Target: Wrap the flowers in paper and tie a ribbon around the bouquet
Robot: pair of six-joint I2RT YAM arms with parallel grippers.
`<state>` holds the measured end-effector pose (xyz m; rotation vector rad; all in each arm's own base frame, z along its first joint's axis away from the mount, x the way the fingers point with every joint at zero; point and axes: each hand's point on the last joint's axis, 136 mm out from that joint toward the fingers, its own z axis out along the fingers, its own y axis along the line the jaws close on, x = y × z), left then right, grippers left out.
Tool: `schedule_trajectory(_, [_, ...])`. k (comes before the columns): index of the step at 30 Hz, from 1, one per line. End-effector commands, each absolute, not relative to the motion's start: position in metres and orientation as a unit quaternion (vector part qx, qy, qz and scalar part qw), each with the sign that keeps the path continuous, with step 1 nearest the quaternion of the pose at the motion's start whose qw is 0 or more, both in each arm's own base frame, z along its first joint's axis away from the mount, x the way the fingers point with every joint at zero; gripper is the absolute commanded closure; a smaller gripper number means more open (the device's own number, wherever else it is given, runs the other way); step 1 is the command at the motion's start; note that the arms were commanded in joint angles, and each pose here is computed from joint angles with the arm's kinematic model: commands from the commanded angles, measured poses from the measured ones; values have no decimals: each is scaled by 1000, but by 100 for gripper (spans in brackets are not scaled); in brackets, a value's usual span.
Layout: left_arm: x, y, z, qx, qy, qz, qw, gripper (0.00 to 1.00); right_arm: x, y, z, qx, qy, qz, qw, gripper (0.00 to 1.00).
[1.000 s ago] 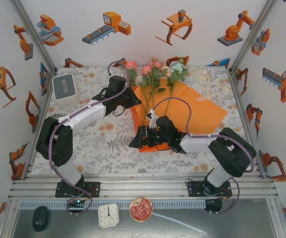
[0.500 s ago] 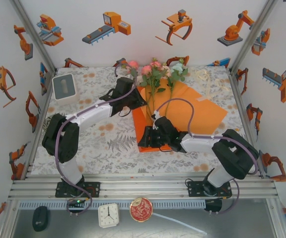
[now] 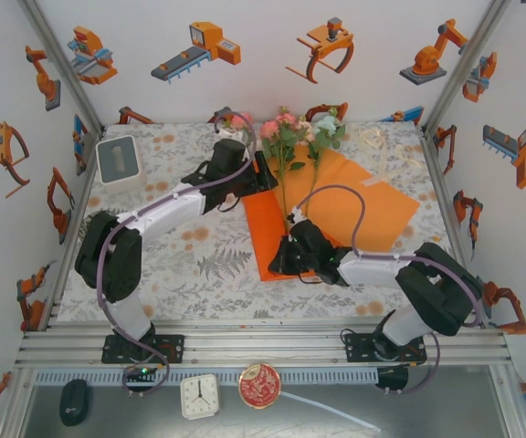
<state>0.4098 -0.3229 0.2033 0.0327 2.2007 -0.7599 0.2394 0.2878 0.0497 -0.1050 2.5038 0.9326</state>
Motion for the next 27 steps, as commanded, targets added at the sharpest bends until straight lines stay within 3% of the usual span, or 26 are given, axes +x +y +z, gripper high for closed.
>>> schedule_trajectory(1, [409,-289,243,30,846,-237,476,33,244,276,41,-10,916,323,236,88])
schedule_trajectory(5, [415,-264,221,17,861,-180,475,34,241,280,36,-16,918,329,221,74])
schedule_trajectory(9, [435,-253,184,3,881,-151,448,50,241,273,38,-9,923,314,224,62])
schedule_trajectory(13, [461,-263,150,15,896,-148,419,71,240,263,44,-9,924,299,239,63])
schedule_trajectory(15, [470,-273,135,31,901,-151,405,76,240,259,46,-8,924,294,244,63])
schedule_trajectory(22, [478,-308,103,61,904,-186,379,78,235,246,73,-44,926,266,264,36])
schedule_trajectory(27, [476,-320,80,63,911,-186,362,78,236,242,135,-85,893,285,337,33])
